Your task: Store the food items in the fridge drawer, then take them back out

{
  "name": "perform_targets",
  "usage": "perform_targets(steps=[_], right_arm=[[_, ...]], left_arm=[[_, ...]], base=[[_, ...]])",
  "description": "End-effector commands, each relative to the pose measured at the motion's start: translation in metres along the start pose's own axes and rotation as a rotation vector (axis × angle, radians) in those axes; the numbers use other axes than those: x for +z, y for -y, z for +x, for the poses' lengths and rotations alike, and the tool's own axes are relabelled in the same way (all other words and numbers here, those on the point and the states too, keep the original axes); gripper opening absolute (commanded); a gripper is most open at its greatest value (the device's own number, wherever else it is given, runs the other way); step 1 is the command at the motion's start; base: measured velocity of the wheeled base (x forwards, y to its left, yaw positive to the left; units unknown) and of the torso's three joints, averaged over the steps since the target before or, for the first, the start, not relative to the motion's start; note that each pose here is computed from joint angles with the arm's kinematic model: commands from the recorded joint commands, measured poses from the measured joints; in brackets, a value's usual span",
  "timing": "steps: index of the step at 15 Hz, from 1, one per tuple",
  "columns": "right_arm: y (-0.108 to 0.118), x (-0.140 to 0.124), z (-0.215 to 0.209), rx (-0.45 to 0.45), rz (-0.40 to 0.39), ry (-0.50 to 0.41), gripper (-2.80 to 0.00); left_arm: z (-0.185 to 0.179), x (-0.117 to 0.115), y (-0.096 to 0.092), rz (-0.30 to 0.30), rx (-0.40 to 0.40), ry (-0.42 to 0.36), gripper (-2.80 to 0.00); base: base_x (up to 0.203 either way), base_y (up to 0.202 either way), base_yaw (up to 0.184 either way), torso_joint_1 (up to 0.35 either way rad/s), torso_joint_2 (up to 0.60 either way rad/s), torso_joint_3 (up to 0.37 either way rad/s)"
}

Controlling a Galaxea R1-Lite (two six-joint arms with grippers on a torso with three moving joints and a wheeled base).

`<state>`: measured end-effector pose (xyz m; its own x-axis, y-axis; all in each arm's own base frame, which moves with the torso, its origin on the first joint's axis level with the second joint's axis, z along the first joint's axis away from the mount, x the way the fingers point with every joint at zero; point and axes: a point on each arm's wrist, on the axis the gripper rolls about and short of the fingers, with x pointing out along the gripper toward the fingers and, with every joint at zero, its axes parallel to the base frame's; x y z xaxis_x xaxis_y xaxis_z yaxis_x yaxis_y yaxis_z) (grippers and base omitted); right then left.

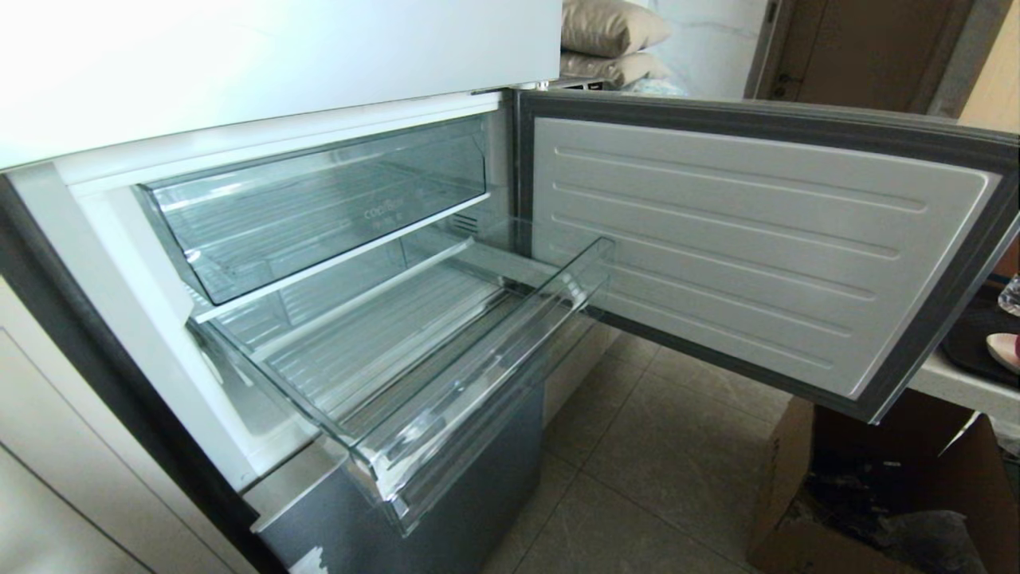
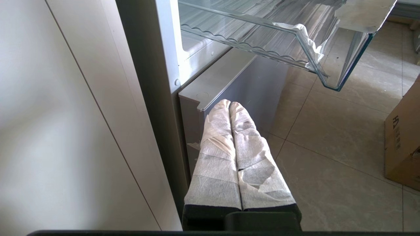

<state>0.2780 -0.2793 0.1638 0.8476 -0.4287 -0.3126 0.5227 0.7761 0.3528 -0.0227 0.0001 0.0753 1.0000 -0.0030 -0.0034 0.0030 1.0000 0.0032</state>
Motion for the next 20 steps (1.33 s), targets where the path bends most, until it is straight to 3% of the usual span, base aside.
perform_targets(steps=[1, 12, 20], right_arm=[[0.001, 0.000, 0.005, 0.017, -0.001, -0.001, 0.00], [-0.007, 0.011, 0.009, 0.105, 0.035, 0.011, 0.00], [-0.011, 0.020, 0.001, 0.122, 0.163, 0.029, 0.00]], left_arm=[[0.000, 0.000, 0.000, 0.000, 0.000, 0.000, -2.80], [0.000, 0.000, 0.000, 0.000, 0.001, 0.000, -2.80], [0.000, 0.000, 0.000, 0.000, 0.001, 0.000, -2.80]], base=[[0.000, 0.000, 0.000, 0.000, 0.00, 0.000], [0.000, 0.000, 0.000, 0.000, 0.00, 0.000], [0.000, 0.000, 0.000, 0.000, 0.00, 0.000]])
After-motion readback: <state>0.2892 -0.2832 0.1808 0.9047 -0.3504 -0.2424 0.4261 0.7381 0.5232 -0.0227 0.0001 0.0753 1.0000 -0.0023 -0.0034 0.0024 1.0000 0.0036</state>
